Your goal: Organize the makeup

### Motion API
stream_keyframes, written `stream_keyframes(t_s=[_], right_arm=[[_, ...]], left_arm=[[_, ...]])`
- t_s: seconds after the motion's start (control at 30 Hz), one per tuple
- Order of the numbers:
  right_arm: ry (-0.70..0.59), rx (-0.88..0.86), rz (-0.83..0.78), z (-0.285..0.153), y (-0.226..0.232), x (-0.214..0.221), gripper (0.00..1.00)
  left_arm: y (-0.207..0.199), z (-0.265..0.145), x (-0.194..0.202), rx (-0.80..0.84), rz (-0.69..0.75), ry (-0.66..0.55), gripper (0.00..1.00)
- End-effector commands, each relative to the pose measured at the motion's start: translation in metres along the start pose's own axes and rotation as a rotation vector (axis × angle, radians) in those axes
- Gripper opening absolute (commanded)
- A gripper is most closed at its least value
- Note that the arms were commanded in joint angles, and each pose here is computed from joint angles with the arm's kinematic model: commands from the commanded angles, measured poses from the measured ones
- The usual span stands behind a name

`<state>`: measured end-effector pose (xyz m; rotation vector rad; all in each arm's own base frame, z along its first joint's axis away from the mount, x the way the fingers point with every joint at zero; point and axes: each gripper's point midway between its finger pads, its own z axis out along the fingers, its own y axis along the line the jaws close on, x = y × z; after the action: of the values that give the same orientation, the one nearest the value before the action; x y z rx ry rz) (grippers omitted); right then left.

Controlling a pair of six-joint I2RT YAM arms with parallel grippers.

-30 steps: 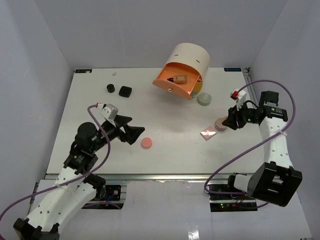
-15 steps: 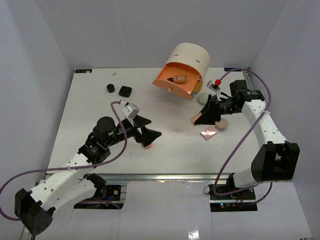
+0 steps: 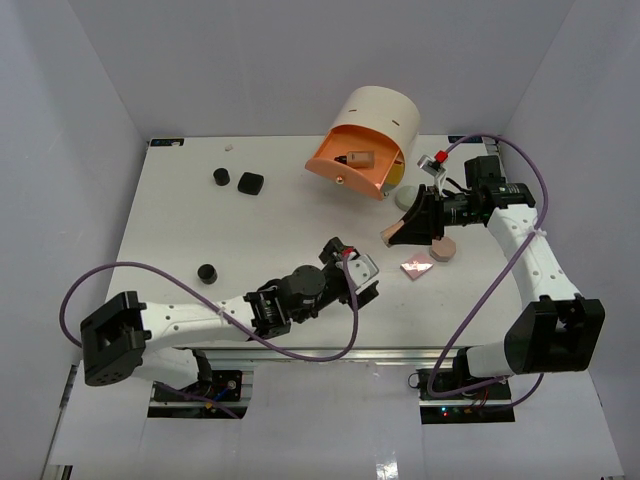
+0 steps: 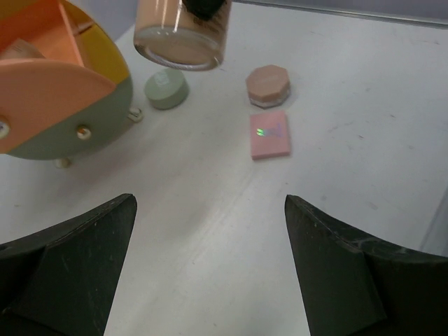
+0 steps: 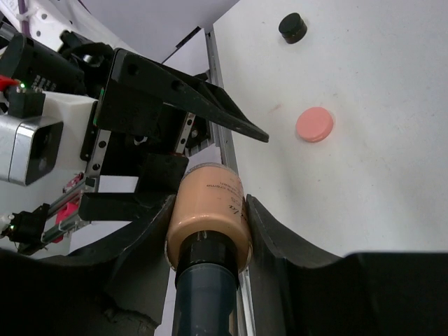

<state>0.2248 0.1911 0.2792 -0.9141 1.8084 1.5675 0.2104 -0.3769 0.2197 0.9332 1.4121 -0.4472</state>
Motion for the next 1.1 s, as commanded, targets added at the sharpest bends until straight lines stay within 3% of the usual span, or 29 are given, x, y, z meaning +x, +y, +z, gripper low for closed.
stream_keyframes(t_s=[0.0,0.57,0.67,0.83,1.07], right_arm=[[-0.022,-0.027,-0.012,0.000,0.013,-0.003,0.08],[0.001,0.001,-0.006,0.004,0.006,0.009,0.08],[0.005,0.001,-0.005,0.005,0.006,0.010,0.08],[0.003,0.001,-0.008,0.005,0.007,0.011,0.08],[0.001,-0.007,-0.004,0.005,0.008,0.011,0.08]], left_arm=[[0.032,0.009,-0.065,-0.212,0.060,-0.194,0.97],[0.005,0.034,-0.094,-0.198,0.120,-0.242,0.83],[0.001,0.036,-0.097,-0.180,0.116,-0.249,0.74],[-0.006,0.039,-0.101,-0.146,0.107,-0.247,0.48],[-0.010,0.039,-0.094,-0.124,0.098,-0.220,0.31]])
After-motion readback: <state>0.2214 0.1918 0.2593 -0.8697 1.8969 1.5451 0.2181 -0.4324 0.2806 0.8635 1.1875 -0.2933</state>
